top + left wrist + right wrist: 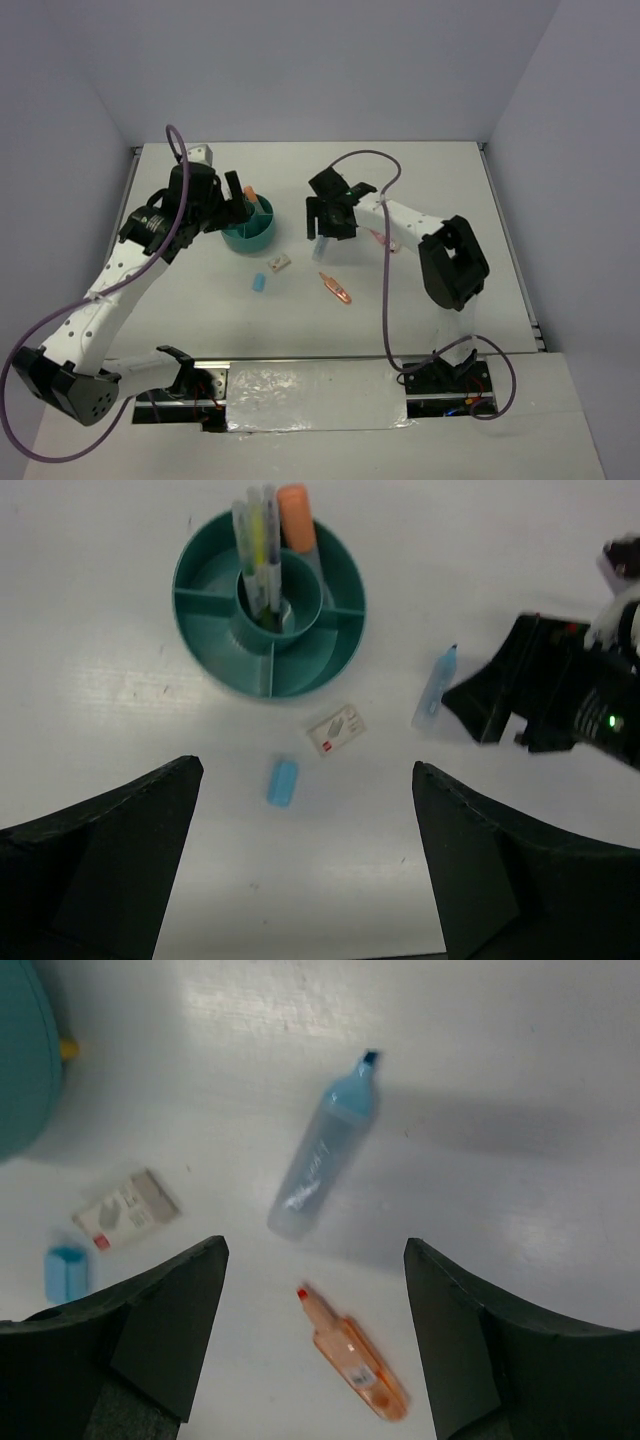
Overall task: Sort the stationery into containers
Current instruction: Pick up the pen from the center of the board.
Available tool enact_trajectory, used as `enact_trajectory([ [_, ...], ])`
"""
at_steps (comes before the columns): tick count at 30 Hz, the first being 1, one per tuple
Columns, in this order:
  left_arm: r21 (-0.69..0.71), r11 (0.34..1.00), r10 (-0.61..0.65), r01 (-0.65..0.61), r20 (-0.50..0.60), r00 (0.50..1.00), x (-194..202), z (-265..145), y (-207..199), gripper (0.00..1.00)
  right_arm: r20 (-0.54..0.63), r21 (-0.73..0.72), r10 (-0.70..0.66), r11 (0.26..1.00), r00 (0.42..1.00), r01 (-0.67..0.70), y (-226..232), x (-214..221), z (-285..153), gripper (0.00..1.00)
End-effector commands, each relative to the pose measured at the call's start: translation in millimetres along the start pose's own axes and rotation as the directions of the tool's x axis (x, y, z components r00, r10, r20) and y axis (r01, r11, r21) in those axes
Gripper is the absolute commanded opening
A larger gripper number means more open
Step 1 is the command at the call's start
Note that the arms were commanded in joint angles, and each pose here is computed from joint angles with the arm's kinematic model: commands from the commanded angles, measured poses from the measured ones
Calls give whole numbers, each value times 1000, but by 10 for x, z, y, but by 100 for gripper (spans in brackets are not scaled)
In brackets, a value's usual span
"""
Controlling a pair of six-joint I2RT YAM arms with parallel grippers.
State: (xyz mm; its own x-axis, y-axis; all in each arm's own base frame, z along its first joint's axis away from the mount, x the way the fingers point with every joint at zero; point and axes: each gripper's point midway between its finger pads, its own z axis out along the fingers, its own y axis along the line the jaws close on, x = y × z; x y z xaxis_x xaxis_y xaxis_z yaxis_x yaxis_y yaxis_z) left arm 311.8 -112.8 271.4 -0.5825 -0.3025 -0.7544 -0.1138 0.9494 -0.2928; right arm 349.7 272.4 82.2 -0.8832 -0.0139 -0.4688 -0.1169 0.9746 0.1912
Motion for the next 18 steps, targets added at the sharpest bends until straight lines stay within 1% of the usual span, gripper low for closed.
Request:
enact_trajectory([
  [1,-7,1000,3,-3,-77,997,250,-144,118,99,18,126,92,988,996,-94,3,-131,169,79],
  [3,-3,1000,15,-16,-87,996,317,-200,164,99,51,144,113,982,992,-120,37,-264,190,77],
  [4,-6,1000,21,-22,-93,995,337,-221,185,100,57,204,116,971,992,-125,-62,-266,196,77],
  [5,-14,999,29,-31,-99,995,365,-267,228,99,56,221,130,965,990,-139,-70,-281,257,76],
  [9,-16,998,54,-56,-109,993,409,-355,288,99,15,272,154,950,988,-152,-124,-125,398,73],
  [10,-15,998,63,-65,-116,991,427,-362,298,99,12,270,156,951,988,-153,-115,-91,440,70],
  [11,-14,997,69,-72,-128,989,457,-364,306,99,-23,263,165,953,986,-153,-121,34,508,63],
  [13,-18,997,78,-82,-144,987,495,-368,325,99,-41,253,180,953,983,-164,-97,118,587,56],
  [16,-22,996,80,-85,-154,985,535,-372,349,99,-81,252,193,953,978,-167,-75,311,701,54],
  [17,-26,996,84,-89,-157,984,548,-369,364,99,-103,250,203,953,974,-172,-78,422,729,52],
  [18,-27,995,86,-92,-159,983,556,-368,370,99,-96,235,208,955,973,-181,-41,432,747,49],
])
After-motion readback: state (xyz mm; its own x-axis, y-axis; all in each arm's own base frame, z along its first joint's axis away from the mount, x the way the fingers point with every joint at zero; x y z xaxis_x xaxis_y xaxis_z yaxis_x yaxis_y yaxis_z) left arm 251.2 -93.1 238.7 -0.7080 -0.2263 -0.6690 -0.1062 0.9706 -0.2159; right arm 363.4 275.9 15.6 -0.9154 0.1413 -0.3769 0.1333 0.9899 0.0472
